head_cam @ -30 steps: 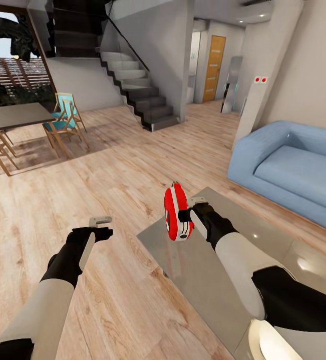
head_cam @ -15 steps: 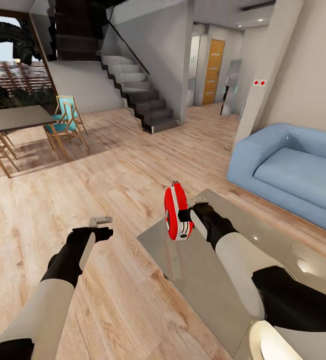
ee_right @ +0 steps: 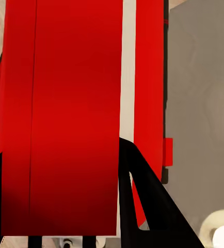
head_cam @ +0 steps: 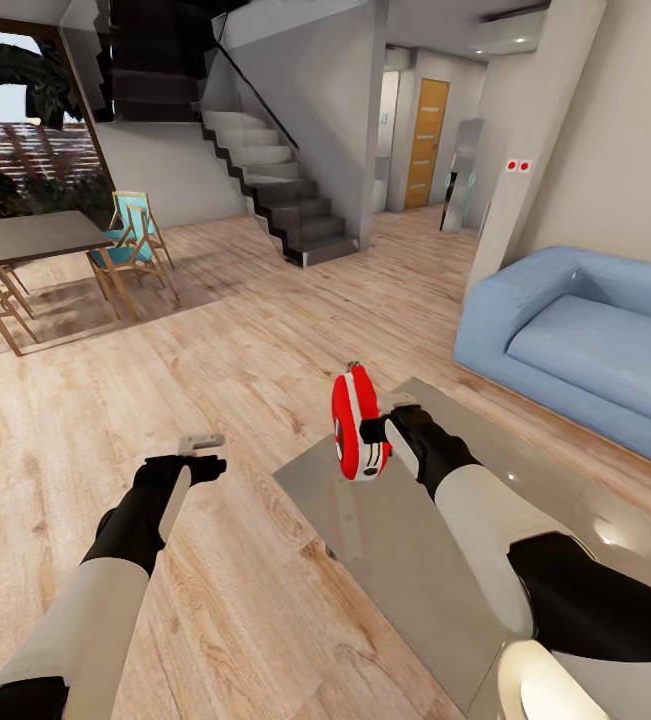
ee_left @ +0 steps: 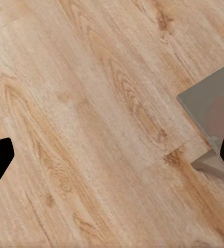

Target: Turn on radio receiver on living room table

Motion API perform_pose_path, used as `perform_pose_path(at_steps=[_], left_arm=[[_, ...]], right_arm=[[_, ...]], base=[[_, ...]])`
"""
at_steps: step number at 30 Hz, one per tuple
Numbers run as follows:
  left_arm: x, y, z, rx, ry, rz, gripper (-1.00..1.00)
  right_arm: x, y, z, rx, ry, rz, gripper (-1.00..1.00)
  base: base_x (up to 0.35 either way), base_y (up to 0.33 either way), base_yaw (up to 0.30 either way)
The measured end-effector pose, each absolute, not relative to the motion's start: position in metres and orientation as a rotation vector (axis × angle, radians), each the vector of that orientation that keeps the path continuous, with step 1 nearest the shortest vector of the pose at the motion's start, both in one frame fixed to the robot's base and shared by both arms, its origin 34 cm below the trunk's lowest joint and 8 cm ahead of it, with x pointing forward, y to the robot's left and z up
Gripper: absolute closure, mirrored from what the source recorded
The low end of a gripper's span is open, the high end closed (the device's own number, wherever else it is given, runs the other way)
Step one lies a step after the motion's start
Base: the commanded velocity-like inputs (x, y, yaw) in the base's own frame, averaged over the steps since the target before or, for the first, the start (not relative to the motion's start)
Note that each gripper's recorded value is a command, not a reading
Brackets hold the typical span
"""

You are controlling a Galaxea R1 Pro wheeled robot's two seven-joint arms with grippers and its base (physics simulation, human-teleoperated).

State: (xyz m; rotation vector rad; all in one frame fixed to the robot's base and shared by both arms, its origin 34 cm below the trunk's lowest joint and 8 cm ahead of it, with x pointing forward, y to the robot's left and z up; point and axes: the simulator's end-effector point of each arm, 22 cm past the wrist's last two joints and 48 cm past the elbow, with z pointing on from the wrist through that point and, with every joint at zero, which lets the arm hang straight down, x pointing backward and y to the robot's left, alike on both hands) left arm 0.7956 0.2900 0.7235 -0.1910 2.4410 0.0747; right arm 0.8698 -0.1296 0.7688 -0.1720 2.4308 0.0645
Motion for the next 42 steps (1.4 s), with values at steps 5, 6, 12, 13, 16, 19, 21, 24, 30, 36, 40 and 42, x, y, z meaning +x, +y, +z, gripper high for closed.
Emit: perform_pose_path(at_steps=[5,6,12,13,16,19,21,24,30,36,40,42], left_arm=[[0.798,0.283,0.726,-0.18,2.433,0.052,-1.0],[0.798,0.28,0.726,-0.175,2.432,0.041,-1.0],[0.802,0.222,0.732,-0.074,2.413,-0.217,-1.0],[0.802,0.212,0.734,-0.052,2.408,-0.262,-1.0],[0.801,0.192,0.738,-0.015,2.395,-0.356,-1.0],[0.798,0.168,0.745,0.036,2.372,-0.488,-1.0],[0.795,0.149,0.753,0.079,2.348,-0.594,-1.0],[0.79,0.132,0.761,0.122,2.321,-0.696,-1.0],[0.79,0.11,0.795,0.205,2.231,-0.815,-1.0],[0.789,0.1,0.84,0.299,2.112,-0.909,-1.0],[0.792,0.101,0.856,0.316,2.076,-0.898,-1.0],[0.793,0.102,0.863,0.323,2.059,-0.893,-1.0]], right_arm=[[0.867,-0.136,0.765,-0.205,2.44,0.203,1.0],[0.867,-0.136,0.765,-0.212,2.44,0.221,1.0],[0.86,-0.144,0.768,-0.273,2.431,0.409,1.0],[0.858,-0.141,0.77,-0.285,2.426,0.455,1.0],[0.854,-0.133,0.773,-0.314,2.415,0.535,1.0],[0.85,-0.137,0.78,-0.34,2.401,0.609,1.0],[0.849,-0.139,0.797,-0.374,2.38,0.663,1.0],[0.851,-0.126,0.834,-0.402,2.329,0.759,1.0],[0.844,-0.114,0.845,-0.455,2.315,0.818,1.0],[0.828,-0.095,0.854,-0.52,2.287,0.945,1.0],[0.825,-0.094,0.851,-0.532,2.294,0.944,1.0],[0.825,-0.095,0.849,-0.538,2.297,0.936,1.0]], base=[[0.0,0.0,0.0],[0.0,0.0,0.0],[0.0,0.0,0.0],[0.0,0.0,0.0],[0.0,0.0,0.0],[0.0,0.0,0.0],[0.0,0.0,0.0],[0.0,0.0,0.0],[0.0,0.0,0.0],[0.0,0.0,0.0],[0.0,0.0,0.0],[0.0,0.0,0.0]])
